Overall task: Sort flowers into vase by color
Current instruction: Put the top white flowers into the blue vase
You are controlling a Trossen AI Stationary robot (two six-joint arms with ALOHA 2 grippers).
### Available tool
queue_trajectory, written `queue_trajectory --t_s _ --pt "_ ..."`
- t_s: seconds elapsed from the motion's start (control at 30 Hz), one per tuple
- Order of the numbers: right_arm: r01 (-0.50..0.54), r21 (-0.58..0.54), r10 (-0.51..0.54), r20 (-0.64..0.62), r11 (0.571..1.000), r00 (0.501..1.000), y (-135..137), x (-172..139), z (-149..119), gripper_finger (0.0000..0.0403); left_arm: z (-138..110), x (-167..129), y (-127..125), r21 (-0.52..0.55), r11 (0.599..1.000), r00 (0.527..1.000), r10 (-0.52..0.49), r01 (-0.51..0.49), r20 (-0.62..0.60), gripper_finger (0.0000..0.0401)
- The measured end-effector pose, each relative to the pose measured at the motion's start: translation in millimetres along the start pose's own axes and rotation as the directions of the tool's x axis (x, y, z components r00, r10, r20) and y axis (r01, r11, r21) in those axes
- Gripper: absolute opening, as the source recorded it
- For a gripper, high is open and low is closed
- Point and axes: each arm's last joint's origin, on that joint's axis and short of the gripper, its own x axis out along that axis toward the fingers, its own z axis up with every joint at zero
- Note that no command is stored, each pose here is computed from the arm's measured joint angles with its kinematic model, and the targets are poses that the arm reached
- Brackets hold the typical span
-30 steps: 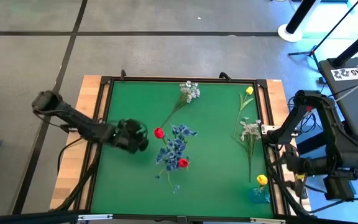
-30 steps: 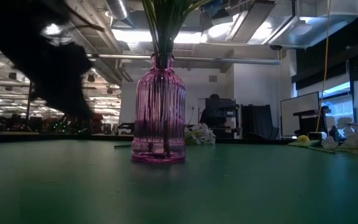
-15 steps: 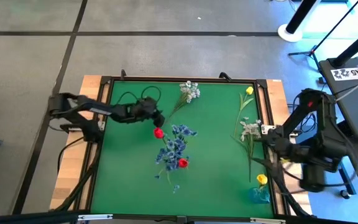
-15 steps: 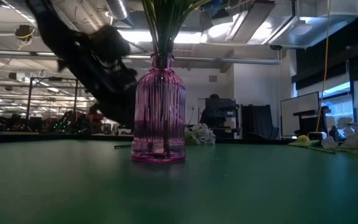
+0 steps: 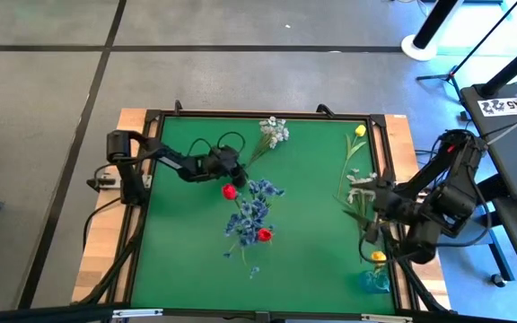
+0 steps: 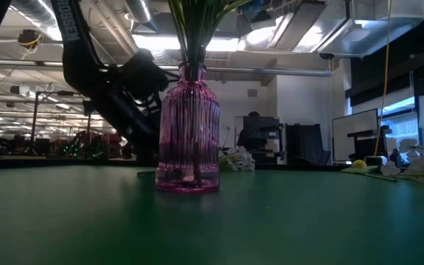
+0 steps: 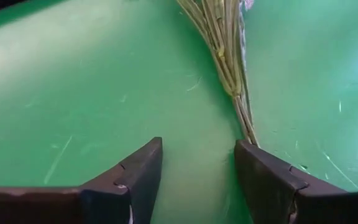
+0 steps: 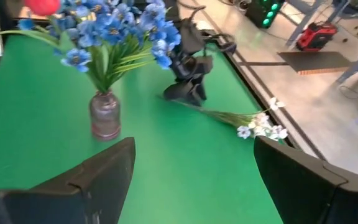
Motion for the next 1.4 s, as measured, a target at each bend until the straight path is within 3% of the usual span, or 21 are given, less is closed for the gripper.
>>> queue_trajectory --t_s 0.17,0.37,0.43,0.53,0.77,1.0,1.2,1.4 --pt "0.028 0.000 -0.028 0.005 1.000 1.000 -2 6 4 0.0328 -10 -3 -12 0.036 0.999 0.999 0.039 -0.039 0.019 0.0150" --pt "0.018 0.005 -0.018 0.000 1.000 1.000 -2 6 4 0.0328 -16 -9 -23 -0.004 0.999 0.999 0.035 -0.035 0.022 0.0023" --pt "0.002 0.008 -0.002 -0.018 1.000 1.000 -1 6 3 0.0328 -16 -16 -26 -0.012 0.999 0.999 0.042 -0.042 0.023 0.0009" --pt "-0.021 0.008 0.021 -0.044 1.000 0.999 0 6 3 0.0328 -12 -31 -28 -0.014 0.999 0.998 0.051 -0.051 0.024 0.0003" --pt "-0.031 -0.016 0.030 -0.055 0.999 0.998 0 6 2 0.0328 28 -90 -15 -0.091 0.988 0.981 0.134 -0.122 0.140 0.0001" --pt "-0.025 -0.017 0.024 -0.042 1.000 0.999 6 11 -4 0.0328 50 -138 -12 -0.146 0.989 0.973 -0.004 0.039 0.231 0.0001" --pt "-0.029 -0.034 0.027 -0.045 0.999 0.999 10 14 -7 0.0328 39 -132 -24 -0.101 0.994 0.978 -0.015 0.037 0.208 0.0017" --pt "-0.061 -0.024 0.060 -0.036 0.998 0.998 9 9 -6 0.0328 24 -93 -42 -0.100 0.993 0.980 -0.033 0.054 0.197 0.0093"
